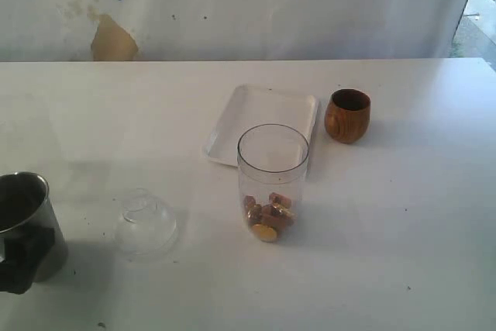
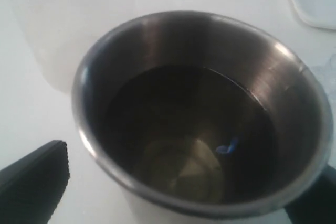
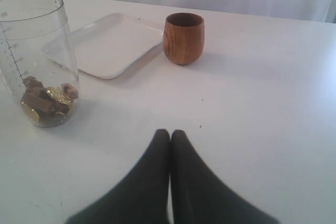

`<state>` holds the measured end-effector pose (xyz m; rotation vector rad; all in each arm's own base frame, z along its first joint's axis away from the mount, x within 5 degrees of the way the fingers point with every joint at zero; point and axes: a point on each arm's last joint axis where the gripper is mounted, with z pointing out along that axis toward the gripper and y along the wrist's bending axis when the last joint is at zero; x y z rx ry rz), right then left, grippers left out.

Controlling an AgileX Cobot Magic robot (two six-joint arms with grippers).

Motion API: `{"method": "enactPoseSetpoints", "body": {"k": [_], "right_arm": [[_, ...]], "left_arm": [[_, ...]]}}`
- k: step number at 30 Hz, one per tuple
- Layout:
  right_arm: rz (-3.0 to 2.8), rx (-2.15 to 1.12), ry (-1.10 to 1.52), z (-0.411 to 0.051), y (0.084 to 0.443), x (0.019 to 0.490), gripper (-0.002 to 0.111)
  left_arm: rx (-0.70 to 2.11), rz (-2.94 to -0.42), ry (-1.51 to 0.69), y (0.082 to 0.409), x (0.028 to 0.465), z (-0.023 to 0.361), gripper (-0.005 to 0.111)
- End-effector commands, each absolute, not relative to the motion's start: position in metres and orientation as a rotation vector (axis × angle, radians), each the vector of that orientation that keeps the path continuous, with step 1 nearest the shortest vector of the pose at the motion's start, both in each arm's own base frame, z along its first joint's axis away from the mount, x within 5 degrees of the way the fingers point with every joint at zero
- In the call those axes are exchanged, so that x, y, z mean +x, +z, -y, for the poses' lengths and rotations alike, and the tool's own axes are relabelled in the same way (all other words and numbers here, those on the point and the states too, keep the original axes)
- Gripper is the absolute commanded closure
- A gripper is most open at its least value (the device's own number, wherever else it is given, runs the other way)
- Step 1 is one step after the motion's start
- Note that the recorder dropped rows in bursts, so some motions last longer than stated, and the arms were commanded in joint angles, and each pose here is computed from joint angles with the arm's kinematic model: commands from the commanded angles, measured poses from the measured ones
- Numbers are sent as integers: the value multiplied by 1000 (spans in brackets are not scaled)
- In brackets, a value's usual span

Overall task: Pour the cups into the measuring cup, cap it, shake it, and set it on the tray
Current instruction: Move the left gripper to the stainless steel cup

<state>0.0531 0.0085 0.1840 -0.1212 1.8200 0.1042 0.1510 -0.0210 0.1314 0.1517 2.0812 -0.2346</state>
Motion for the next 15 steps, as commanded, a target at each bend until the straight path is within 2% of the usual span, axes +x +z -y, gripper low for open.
{"method": "enactPoseSetpoints", "body": {"k": [1,15], "right_arm": [[-1821,-115,103,-8,183,53,108],[-1821,-115,103,-8,183,53,108]], "left_arm": [[126,-2088,-223,127,152,19,2],[113,-2109,-268,112,158,22,2]]}}
